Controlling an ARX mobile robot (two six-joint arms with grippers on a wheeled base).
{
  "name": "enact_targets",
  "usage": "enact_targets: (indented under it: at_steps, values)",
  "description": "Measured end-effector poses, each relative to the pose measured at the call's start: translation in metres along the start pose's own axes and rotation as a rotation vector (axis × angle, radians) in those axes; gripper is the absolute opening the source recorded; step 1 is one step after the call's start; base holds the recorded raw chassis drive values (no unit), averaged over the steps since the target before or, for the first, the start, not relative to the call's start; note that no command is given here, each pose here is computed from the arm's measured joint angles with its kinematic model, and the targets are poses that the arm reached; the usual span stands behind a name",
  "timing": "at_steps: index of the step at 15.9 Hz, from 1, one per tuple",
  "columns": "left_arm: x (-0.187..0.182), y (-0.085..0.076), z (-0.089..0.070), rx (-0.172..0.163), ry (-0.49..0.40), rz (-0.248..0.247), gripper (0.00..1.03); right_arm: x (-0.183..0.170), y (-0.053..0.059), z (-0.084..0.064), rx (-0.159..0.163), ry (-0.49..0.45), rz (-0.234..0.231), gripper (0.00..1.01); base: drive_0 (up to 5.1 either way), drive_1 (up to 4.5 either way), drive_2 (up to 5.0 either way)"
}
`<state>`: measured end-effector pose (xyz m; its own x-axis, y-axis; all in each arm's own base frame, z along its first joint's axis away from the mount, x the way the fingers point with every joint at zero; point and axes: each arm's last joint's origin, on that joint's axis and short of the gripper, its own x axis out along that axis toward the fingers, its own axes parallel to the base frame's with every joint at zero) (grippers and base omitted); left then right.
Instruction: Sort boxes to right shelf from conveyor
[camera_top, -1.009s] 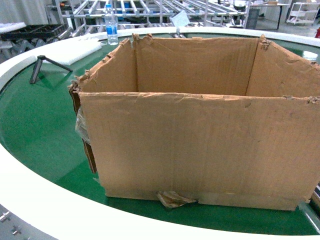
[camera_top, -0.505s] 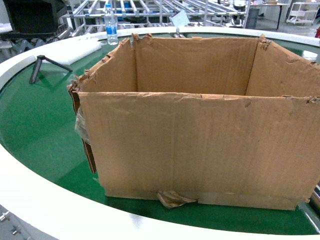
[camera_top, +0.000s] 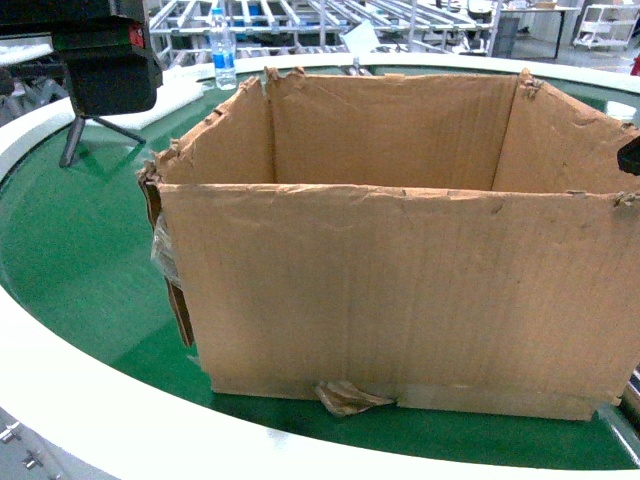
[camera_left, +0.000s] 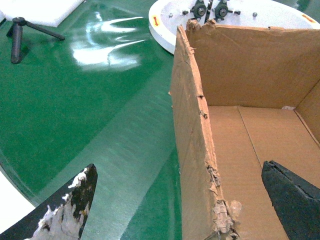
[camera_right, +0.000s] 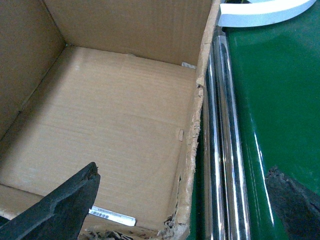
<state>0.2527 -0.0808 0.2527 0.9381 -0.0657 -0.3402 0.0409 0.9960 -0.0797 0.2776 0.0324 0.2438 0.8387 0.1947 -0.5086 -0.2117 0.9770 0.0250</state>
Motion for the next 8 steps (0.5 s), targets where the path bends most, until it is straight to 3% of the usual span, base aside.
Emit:
enact_targets:
  at_steps: [2,6,8]
  values:
    - [0.001,0.000,0.000,-0.006,-0.001,0.006,0.98,0.000,0.000,0.000,0.000,0.000,0.000,0.98,0.0,0.00,0.0]
    - [0.010,-0.031,0.034,-0.028,-0.054,-0.068,0.98,0.005,0.002,0.000,-0.003,0.027,-0.004,0.98,0.0,0.00,0.0]
    - [0.017,-0.035,0.034,-0.051,-0.009,-0.038,0.98,0.006,0.007,0.001,-0.023,0.040,0.009,0.98,0.0,0.00,0.0]
